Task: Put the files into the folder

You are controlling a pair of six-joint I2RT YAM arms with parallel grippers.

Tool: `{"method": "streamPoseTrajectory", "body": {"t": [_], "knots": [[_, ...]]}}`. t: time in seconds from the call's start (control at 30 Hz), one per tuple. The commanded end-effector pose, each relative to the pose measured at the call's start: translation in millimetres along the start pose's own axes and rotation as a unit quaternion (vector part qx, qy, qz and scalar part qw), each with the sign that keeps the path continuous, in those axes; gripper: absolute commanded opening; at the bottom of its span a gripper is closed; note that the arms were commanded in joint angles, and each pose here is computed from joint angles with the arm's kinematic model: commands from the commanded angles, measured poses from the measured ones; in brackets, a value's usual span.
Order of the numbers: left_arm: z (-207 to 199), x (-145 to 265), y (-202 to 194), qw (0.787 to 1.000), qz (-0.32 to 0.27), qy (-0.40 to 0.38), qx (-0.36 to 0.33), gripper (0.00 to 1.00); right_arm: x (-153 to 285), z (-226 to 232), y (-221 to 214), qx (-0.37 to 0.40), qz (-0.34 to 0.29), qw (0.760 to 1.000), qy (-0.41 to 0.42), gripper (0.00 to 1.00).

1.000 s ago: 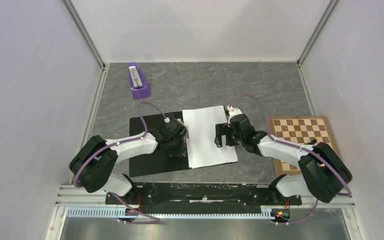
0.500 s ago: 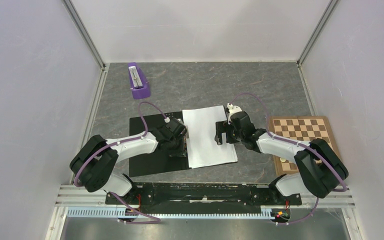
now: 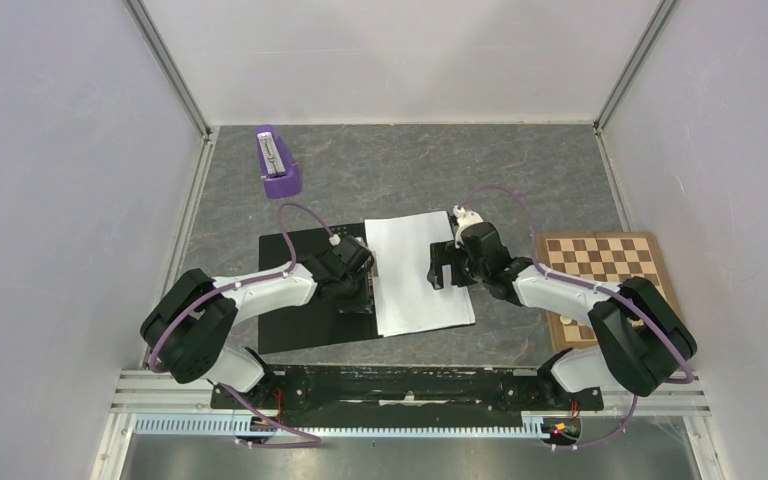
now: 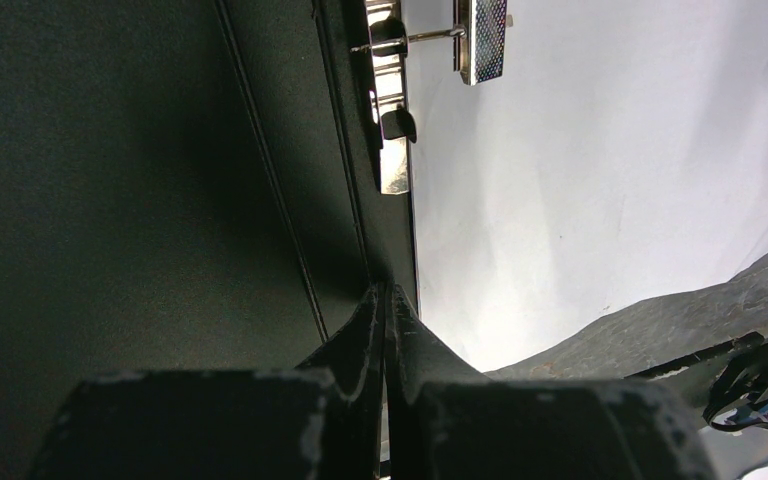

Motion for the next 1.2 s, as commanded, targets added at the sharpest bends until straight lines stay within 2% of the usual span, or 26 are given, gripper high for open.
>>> {"method": "streamPoseTrajectory", "body": {"t": [0.0,0.53,1.17], "knots": [[2.6,-1.9,5.5,1.0,-0.011,0.021,-0.001,0.02,-1.1,4.5,6.0,-0.001,-0.014,1.0,0.016,0.98],[1.4,-2.4,6.8,1.0,-0.012,0.021,-0.002,0.02,-2.8,-6.1,-15.9,-0.005,0.008,1.0,0.002,0.98],[-0.2,-2.7,7.9,1.0,-0.011,0.018,-0.003,0.02,2.1,7.8,-27.0,-0.006,0.016,1.0,0.012,0.98]]}}
Point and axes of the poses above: each gripper's point midway between its finger pads, its own x axis back along the fingers, its own z axis along the line the jaws close on, y = z × x, the point moved 7 cm from there along x, back along the fingers, and after that the axes turned 5 degrees about -x, right-handed, at the moved point
